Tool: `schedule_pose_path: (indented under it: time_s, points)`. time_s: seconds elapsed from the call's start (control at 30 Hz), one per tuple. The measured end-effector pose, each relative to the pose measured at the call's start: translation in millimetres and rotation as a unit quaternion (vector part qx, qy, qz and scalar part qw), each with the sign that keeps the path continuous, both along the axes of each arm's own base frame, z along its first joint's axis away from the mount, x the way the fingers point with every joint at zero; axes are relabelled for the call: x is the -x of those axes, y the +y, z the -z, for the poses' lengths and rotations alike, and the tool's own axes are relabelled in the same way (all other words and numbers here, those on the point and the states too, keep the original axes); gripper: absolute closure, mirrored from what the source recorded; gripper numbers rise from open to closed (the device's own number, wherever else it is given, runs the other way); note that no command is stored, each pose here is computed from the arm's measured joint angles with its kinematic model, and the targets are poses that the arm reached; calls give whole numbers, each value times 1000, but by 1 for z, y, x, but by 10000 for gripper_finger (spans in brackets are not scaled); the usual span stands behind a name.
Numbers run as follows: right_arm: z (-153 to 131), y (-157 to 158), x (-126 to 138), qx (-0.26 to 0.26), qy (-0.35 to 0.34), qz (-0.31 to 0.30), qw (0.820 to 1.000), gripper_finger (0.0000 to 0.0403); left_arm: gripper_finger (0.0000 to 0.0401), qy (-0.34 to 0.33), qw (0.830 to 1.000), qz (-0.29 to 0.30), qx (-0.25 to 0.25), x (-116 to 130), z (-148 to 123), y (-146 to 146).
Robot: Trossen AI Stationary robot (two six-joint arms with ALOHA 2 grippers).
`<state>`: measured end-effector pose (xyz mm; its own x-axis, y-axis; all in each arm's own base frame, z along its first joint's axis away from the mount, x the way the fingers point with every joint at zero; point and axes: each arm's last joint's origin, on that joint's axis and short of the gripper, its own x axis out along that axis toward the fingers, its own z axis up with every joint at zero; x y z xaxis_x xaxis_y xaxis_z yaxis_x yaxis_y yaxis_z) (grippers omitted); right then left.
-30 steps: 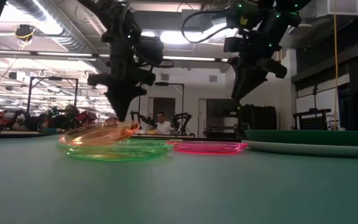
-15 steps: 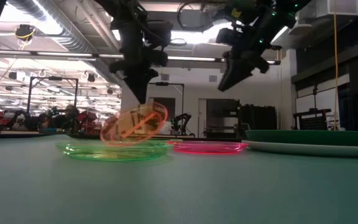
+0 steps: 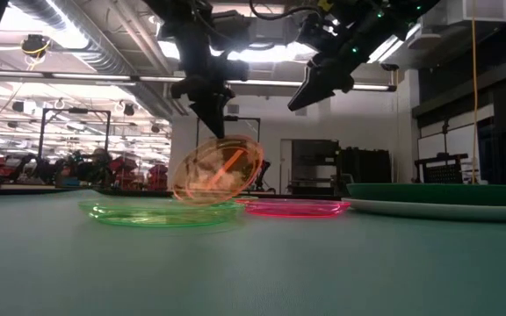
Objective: Stack plastic plates
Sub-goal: Stack the orange plate on top of the white plate
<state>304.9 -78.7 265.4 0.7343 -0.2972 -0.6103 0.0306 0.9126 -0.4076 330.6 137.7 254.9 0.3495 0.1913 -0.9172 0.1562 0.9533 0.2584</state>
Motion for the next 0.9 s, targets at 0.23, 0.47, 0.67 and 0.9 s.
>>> schedule_pose_path:
  time_s: [0.23,0.47,0.67,0.9]
  points:
    - [-2,0,-2,2,-16,2,1000,245,401,-19,1000,-1,-2,-6,-1,-6]
    - [6,-3,-12,-27,-39,25,999,224,401,-25,999,-33,-12,-7,-2,-5]
    - [24,-6,-24,-58,-35,49,996,223,401,-22,999,-41,-25,-6,-2,-4]
    - [37,-8,-36,-84,-53,51,994,223,401,-19,997,-64,-45,-6,-3,-2]
